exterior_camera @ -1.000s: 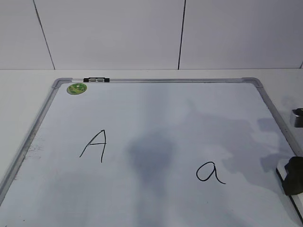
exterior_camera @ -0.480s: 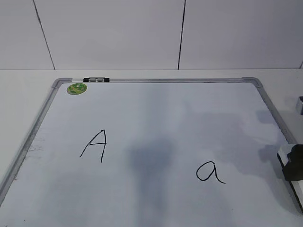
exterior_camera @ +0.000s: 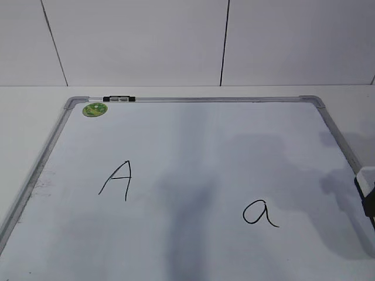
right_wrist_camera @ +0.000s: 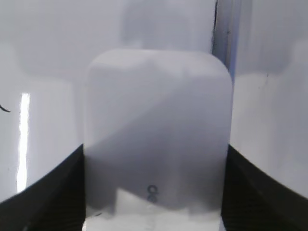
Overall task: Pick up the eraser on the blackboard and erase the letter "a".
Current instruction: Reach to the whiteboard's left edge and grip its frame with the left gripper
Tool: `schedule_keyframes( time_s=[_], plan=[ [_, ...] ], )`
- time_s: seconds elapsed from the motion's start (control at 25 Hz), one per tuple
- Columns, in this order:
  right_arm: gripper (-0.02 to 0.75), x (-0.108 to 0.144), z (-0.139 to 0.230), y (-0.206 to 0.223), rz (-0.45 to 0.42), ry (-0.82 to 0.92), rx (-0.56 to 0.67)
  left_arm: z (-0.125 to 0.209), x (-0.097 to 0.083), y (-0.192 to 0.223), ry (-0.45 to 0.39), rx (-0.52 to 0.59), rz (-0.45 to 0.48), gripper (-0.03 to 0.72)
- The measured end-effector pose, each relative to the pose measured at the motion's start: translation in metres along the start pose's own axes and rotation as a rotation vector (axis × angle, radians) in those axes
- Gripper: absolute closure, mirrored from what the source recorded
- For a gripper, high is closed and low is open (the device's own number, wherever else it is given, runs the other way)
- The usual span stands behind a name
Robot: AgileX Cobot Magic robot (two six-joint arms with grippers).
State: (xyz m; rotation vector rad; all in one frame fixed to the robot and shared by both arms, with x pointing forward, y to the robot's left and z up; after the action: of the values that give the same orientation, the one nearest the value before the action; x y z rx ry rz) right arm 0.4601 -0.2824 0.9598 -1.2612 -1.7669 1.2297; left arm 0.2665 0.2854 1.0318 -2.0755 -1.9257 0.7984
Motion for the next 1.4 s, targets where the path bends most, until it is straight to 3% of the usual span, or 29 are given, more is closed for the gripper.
schedule_keyframes(
  time_s=[0.72, 1.12, 1.4],
  plan=[
    [0.171, 0.02, 0.012, -0.033, -0.103, 0.036, 0.024, 0.0, 0.0, 0.0, 0.0, 0.0, 0.0, 0.191],
    [0.171, 0.026, 0.019, -0.049, -0.117, 0.03, 0.008, 0.0, 0.0, 0.0, 0.0, 0.0, 0.0, 0.191],
    [0.171, 0.028, 0.024, -0.057, -0.11, 0.014, -0.004, 0.001, -0.01, 0.0, -0.038, 0.008, 0.076, 0.191]
  ],
)
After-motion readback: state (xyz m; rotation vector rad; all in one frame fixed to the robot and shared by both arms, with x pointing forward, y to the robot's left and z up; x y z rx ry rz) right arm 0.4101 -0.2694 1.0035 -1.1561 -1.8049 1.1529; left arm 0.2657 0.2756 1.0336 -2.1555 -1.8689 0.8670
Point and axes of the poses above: a point on each arm's last joint axis where the gripper is mounted, y pointing out along that axis toward the gripper, x along the wrist's bending axis when the last joint is at zero, z = x × y, the point moved 4 cm from there along y, pointing out along that axis toward the gripper, and after that the axes turned 14 degrees about -y, right-handed, at the moved point
